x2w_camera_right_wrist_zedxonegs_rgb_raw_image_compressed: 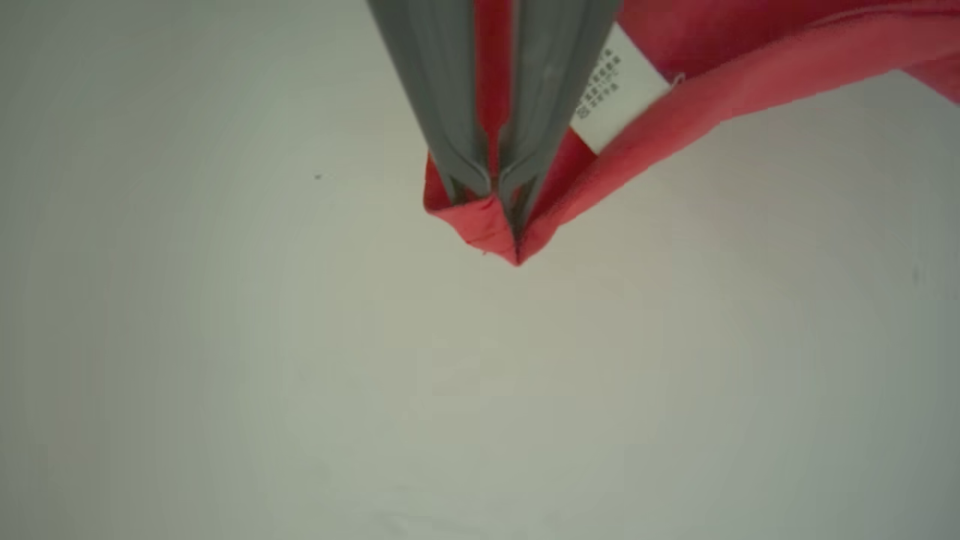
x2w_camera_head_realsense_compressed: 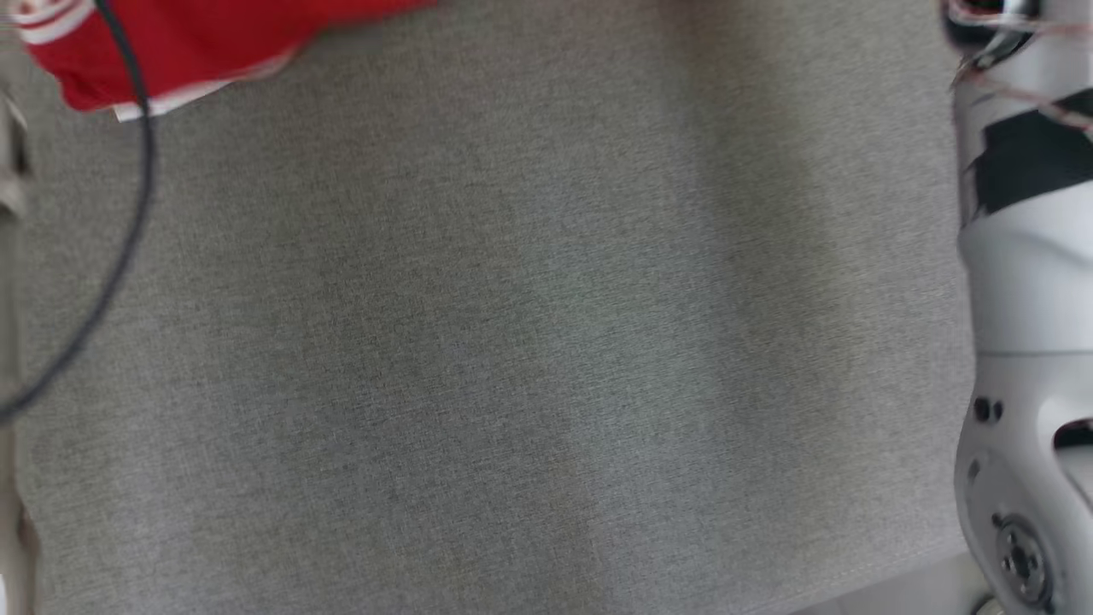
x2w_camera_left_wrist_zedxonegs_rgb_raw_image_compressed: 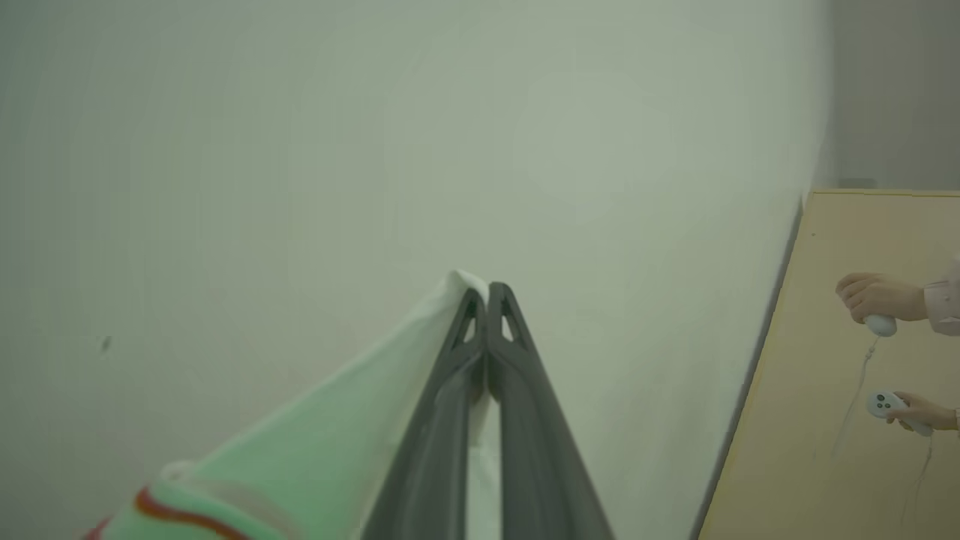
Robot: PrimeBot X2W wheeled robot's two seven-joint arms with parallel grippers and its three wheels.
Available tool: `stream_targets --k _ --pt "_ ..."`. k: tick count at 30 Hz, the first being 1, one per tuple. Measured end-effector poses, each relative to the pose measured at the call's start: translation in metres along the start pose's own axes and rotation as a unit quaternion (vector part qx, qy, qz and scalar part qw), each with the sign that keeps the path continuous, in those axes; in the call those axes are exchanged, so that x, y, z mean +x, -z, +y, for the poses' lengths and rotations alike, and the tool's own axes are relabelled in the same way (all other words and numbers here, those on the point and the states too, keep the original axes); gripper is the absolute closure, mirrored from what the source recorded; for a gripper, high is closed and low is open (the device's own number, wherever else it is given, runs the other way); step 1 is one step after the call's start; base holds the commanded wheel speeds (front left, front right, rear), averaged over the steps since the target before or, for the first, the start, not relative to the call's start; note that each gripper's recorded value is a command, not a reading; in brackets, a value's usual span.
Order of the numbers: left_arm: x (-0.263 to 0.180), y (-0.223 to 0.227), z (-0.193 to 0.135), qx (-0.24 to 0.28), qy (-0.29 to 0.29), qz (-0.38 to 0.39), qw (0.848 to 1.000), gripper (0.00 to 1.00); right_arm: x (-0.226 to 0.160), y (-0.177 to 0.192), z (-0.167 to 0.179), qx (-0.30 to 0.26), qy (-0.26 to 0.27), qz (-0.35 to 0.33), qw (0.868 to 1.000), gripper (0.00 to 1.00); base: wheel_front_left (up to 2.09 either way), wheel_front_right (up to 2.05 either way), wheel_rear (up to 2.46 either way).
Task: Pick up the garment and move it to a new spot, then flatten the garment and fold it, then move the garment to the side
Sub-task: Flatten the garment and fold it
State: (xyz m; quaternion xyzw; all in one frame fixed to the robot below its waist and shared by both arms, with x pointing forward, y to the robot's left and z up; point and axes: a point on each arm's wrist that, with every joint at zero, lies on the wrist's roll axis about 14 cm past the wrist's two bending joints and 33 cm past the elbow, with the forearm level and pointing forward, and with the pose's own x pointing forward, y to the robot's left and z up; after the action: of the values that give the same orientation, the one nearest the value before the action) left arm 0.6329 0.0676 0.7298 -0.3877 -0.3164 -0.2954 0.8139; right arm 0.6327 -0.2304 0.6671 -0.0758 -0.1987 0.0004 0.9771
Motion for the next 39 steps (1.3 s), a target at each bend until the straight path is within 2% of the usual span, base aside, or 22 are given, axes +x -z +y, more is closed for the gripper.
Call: stream_targets --k 5,9,17,22,23,24,30,39 --pt "-0.048 0.034 0.036 -0.031 -0.058 0.072 0.995 1.0 -0.021 0.051 0.032 0.002 -0.041 0.057 0.998 1.0 0.0 0.0 0.0" --pt "-0.082 0.029 0.057 -0.049 -0.119 0.093 0.987 1.0 -0.05 0.081 0.041 0.021 -0.055 0.12 0.991 1.0 0.0 0.0 0.0" --pt "-0.148 0.007 0.059 -0.059 -0.22 0.135 0.964 1.0 -0.11 0.103 0.037 0.06 -0.056 0.23 0.97 1.0 0.0 0.0 0.0" --pt "-0.197 0.006 0.037 -0.074 -0.263 0.178 0.946 1.0 -0.154 0.111 0.032 0.095 -0.04 0.296 0.95 1.0 0.0 0.0 0.0" --pt "-0.218 0.008 0.027 -0.091 -0.284 0.187 0.936 1.0 -0.176 0.116 0.032 0.103 -0.035 0.329 0.938 1.0 0.0 0.0 0.0" --pt "-0.229 0.009 0.021 -0.101 -0.294 0.191 0.931 1.0 -0.187 0.118 0.032 0.107 -0.035 0.342 0.933 1.0 0.0 0.0 0.0" --pt "-0.291 0.006 -0.015 -0.15 -0.349 0.196 0.904 1.0 -0.23 0.108 0.017 0.12 -0.005 0.363 0.924 1.0 0.0 0.0 0.0" --pt "-0.36 -0.002 -0.054 -0.164 -0.398 0.216 0.876 1.0 -0.291 0.094 0.008 0.124 0.024 0.396 0.91 1.0 0.0 0.0 0.0"
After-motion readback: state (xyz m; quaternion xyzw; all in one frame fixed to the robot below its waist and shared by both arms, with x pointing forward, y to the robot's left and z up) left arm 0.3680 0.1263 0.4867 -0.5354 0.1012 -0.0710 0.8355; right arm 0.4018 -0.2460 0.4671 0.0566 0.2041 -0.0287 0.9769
